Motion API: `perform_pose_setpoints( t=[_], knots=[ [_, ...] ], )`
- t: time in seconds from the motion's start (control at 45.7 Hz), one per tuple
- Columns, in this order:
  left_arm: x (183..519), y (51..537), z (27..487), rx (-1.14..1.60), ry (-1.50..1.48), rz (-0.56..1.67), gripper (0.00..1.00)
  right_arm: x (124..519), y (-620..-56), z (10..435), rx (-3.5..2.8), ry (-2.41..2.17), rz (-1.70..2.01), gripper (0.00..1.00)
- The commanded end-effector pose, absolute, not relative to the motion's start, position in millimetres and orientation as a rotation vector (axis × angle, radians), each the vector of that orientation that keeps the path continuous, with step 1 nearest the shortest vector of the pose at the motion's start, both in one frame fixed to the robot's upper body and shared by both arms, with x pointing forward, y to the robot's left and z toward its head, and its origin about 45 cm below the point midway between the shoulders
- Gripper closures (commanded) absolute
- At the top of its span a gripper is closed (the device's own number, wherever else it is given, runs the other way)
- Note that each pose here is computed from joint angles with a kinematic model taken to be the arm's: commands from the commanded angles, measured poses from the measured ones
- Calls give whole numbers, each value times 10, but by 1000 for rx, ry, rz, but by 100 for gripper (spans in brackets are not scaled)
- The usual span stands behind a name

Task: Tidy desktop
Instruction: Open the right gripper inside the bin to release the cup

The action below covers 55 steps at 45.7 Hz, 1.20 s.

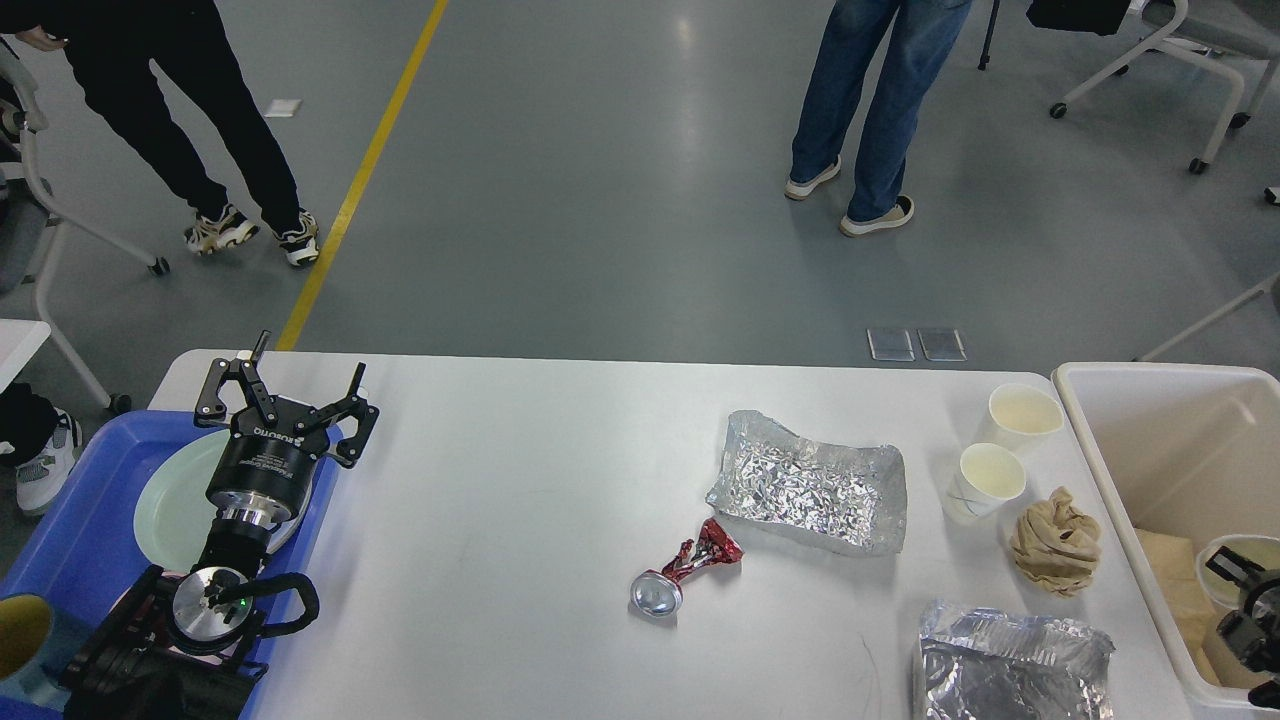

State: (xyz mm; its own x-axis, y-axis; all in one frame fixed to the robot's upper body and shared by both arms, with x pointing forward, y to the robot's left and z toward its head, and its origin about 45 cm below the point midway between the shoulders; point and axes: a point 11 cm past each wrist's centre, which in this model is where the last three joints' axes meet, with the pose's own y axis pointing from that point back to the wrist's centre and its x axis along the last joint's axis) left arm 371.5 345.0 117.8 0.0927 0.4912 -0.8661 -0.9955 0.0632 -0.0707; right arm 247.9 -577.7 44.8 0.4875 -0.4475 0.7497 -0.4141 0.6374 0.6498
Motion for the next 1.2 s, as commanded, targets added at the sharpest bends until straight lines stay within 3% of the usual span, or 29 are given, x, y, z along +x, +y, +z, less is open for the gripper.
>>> perform_pose_setpoints(
  t=[0.0,0.438,0.46,0.525,0.569,0.591,0.613,1.182],
  knots=[
    [3716,3450,1179,-833,785,1318,4,2456,-5727,392,937,-1097,-31,100],
    [3711,3452,1173,-833,786,1319,4,2411,-5708,351,916,-1102,-18,100],
    [3716,3450,1179,-833,785,1318,4,2417,-5707,355,915,-1105,-15,91],
    [3716,3449,1178,-832,786,1318,4,2436,-5735,391,908,-1111,-6,43],
    [3716,3450,1179,-833,785,1318,4,2452,-5734,400,908,-1114,-3,27],
    [3716,3450,1179,-833,785,1318,4,2458,-5741,411,906,-1116,1,6],
    [3716,3450,1179,-833,785,1318,4,2465,-5739,413,907,-1116,1,0],
    [3716,3457,1181,-833,784,1319,4,2632,-5747,544,932,-1136,-11,0]
  ],
)
